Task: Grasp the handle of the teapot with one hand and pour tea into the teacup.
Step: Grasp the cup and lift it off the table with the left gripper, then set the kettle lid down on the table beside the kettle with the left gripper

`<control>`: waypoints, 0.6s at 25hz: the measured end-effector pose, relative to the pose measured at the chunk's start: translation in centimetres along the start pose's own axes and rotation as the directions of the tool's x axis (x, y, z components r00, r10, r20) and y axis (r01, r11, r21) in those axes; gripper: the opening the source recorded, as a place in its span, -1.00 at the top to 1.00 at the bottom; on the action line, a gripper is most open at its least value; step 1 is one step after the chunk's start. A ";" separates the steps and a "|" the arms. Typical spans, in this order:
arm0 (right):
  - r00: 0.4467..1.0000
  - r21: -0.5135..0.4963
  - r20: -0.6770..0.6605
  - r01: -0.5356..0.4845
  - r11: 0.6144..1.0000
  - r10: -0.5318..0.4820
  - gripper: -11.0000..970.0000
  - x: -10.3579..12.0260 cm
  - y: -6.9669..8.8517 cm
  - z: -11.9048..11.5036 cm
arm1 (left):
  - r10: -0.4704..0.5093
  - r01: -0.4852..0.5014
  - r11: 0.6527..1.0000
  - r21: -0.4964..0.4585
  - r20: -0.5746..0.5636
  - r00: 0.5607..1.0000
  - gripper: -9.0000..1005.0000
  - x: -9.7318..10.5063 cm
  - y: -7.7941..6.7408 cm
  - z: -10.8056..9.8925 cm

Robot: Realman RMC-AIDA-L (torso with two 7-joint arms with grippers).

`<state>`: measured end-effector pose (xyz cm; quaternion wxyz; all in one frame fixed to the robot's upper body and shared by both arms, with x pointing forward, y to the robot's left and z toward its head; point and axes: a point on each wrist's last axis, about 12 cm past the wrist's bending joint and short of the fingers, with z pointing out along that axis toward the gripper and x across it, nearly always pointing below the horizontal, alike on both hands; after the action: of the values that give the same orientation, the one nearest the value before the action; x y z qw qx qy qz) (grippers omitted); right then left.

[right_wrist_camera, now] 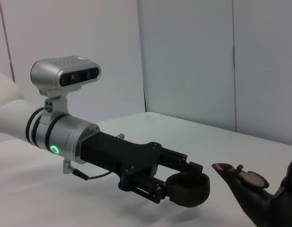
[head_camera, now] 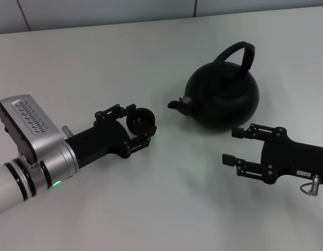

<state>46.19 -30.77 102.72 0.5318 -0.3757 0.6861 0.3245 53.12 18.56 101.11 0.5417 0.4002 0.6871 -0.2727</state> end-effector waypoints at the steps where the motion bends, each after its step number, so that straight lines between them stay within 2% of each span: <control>1: 1.000 0.000 0.001 0.000 1.000 0.000 -0.38 0.0 0.0 0.0 | 0.000 0.000 1.000 0.000 0.000 1.000 -0.45 0.0 0.0 0.0; 7: 1.000 -0.002 0.003 0.000 1.000 0.000 -0.39 0.0 0.0 0.1 | 0.000 0.000 1.000 -0.010 -0.024 1.000 -0.47 0.2 0.1 0.1; 15: 1.000 -0.002 0.003 0.000 1.000 0.000 -0.38 -0.1 0.0 0.1 | 0.021 -0.024 0.999 -0.040 -0.066 0.998 -0.50 0.8 -0.6 0.6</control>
<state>46.28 -30.69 102.76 0.5323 -0.3759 0.6850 0.3258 52.85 17.97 100.10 0.5299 0.4055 0.7053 -0.2393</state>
